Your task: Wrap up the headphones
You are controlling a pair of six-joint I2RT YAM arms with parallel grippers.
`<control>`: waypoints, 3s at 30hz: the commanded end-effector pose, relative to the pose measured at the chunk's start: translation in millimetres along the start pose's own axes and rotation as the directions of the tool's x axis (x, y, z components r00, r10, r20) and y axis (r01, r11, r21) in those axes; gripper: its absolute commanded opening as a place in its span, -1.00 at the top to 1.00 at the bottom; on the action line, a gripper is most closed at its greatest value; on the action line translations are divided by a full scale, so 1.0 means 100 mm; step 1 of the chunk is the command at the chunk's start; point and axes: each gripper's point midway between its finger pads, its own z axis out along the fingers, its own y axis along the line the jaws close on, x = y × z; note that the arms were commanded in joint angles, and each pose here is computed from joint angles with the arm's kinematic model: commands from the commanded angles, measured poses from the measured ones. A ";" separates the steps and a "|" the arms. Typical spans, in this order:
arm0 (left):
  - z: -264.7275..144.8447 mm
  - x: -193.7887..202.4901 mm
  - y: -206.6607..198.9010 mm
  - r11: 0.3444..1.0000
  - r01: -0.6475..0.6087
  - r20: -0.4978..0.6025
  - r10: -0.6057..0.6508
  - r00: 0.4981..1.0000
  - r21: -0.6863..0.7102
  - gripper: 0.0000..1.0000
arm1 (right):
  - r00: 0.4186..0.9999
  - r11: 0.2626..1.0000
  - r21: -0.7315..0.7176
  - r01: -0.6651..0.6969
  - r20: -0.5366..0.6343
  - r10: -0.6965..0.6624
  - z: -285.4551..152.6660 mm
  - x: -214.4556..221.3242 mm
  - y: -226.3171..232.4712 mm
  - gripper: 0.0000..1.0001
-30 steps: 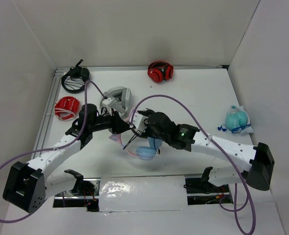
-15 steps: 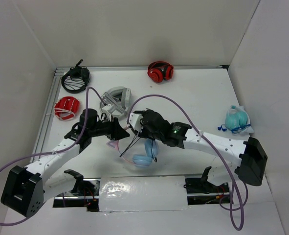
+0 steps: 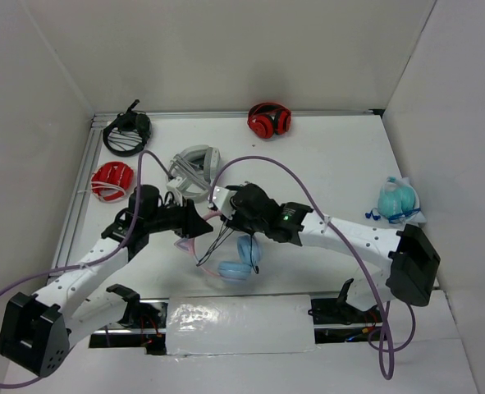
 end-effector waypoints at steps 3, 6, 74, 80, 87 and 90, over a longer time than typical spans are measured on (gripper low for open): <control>-0.14 -0.27 -0.49 0.979 -0.102 0.062 0.093 0.994 0.175 1.00 | 0.996 0.995 0.060 -0.079 0.044 0.076 -0.01 0.04 -0.22 0.41; -0.17 -0.32 -0.56 0.973 -0.120 0.071 0.108 0.992 0.195 1.00 | 0.993 0.993 0.061 -0.102 0.064 0.098 -0.02 0.05 -0.24 0.42; -0.62 -0.61 0.10 0.983 0.120 0.270 -0.080 0.960 -0.136 -0.99 | -0.101 -0.322 0.401 -0.858 0.483 0.870 -0.39 2.60 -4.16 1.00; -0.63 -0.45 0.19 0.971 0.169 0.273 -0.119 0.955 -0.167 -0.99 | -0.164 -0.394 0.432 -0.811 0.478 0.863 -0.21 2.88 -4.21 0.94; -0.59 -0.35 0.27 0.965 0.192 0.253 -0.144 0.957 -0.178 -0.99 | -0.232 -0.452 0.437 -0.778 0.469 0.852 -0.15 3.10 -4.14 0.54; -0.58 -0.33 0.28 0.963 0.198 0.247 -0.150 0.957 -0.184 -0.99 | -0.244 -0.465 0.442 -0.767 0.470 0.848 -0.16 3.16 -4.13 0.08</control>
